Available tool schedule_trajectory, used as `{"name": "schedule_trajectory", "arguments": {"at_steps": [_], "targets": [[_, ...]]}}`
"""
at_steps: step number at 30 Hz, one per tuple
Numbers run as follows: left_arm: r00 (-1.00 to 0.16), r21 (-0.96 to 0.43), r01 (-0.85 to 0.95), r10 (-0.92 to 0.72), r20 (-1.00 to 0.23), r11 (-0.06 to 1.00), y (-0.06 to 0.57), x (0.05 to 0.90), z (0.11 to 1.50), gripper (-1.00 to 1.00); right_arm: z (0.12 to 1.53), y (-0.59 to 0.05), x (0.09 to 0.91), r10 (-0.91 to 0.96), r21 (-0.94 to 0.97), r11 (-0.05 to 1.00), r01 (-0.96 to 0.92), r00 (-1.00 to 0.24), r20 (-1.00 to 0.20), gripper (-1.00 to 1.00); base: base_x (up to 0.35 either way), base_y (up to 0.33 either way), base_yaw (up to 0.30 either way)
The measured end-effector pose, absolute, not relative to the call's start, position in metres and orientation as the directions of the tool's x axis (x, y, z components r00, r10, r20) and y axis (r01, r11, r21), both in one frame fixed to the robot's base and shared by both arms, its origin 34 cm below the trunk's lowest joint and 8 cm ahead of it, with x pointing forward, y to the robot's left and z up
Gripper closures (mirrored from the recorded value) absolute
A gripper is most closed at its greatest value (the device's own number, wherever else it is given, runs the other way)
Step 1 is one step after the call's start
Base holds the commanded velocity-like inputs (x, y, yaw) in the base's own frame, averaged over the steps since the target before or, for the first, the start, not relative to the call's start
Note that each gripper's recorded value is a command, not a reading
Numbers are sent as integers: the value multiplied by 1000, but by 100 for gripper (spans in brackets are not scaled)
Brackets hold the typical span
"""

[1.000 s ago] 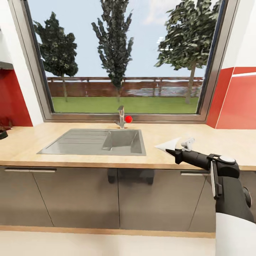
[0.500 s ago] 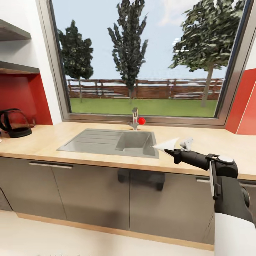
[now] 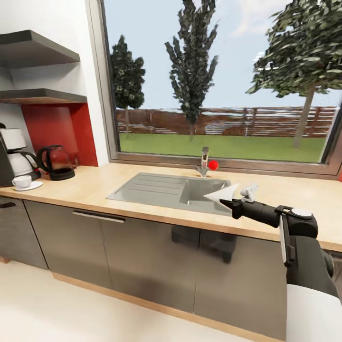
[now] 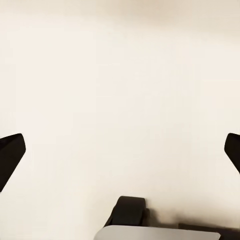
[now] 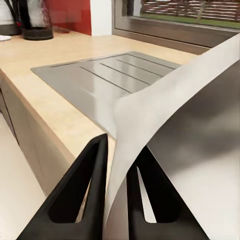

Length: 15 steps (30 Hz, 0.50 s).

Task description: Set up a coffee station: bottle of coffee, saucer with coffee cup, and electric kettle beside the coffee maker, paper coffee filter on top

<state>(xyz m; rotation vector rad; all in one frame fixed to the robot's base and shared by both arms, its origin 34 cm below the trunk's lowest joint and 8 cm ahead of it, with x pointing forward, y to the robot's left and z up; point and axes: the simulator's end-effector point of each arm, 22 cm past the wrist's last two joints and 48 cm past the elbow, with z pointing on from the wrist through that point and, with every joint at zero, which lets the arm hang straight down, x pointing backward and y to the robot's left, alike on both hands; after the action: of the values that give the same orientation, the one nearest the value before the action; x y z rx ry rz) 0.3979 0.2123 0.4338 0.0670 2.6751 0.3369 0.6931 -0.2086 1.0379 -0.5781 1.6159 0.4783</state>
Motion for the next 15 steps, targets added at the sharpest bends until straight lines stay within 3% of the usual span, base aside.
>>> {"name": "schedule_trajectory", "arguments": {"at_steps": [15], "targets": [[-894,246,-11,101,-436,969,212,403,438,-100,1043,-208,688,-97,-33,786,-618,-71,-993,100,130,99,225]]}}
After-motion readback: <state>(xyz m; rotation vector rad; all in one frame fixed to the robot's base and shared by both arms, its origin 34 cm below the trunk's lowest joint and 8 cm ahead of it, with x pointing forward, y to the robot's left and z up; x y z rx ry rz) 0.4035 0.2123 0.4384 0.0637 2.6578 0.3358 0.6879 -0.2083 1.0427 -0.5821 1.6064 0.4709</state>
